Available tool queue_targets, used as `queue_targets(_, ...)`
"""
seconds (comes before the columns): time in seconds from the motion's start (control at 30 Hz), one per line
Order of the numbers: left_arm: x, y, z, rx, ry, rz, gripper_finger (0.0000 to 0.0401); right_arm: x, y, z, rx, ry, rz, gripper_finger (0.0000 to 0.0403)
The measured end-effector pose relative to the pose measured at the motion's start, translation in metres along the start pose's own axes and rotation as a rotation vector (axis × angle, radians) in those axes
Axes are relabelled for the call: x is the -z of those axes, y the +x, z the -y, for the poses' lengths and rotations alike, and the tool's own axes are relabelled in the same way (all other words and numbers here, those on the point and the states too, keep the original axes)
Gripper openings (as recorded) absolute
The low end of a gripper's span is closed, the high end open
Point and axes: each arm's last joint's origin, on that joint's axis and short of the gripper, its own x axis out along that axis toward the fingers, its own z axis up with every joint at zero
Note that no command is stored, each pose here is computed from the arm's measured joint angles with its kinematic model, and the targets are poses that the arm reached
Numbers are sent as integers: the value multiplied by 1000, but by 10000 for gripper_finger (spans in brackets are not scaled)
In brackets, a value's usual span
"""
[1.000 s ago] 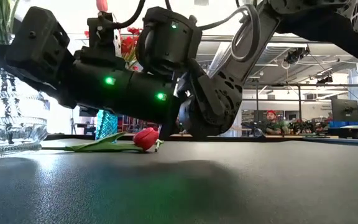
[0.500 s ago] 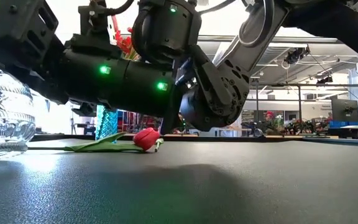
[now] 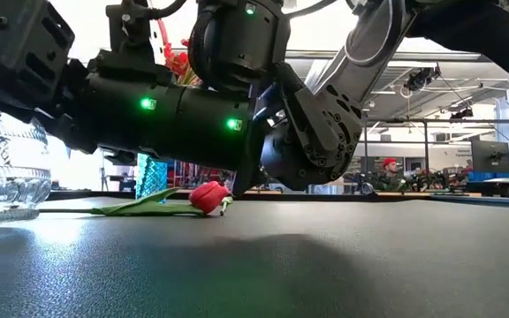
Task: Sort flowers into vase by color
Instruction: Adjust the transparent vase, then put the bottom red flower into the transparent vase
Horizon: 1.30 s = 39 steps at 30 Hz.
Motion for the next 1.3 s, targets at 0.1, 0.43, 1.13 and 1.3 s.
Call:
queue_targets(0.1, -1, 5, 3, 20, 22, -15, 339, 1, -1, -5, 12, -2, 1, 194)
queue_targets(0.43, -3, 12, 8, 36, 17, -36, 339, 3, -7, -27, 66, 2, -1, 195)
queue_targets(1.13, 1, 11, 2, -84, -36, -59, 339, -13, -18, -75, 265, -56, 41, 312)
queue_targets(1.3, 3, 14, -7, -160, -92, -87, 339, -41, -17, -86, 289, -64, 83, 312)
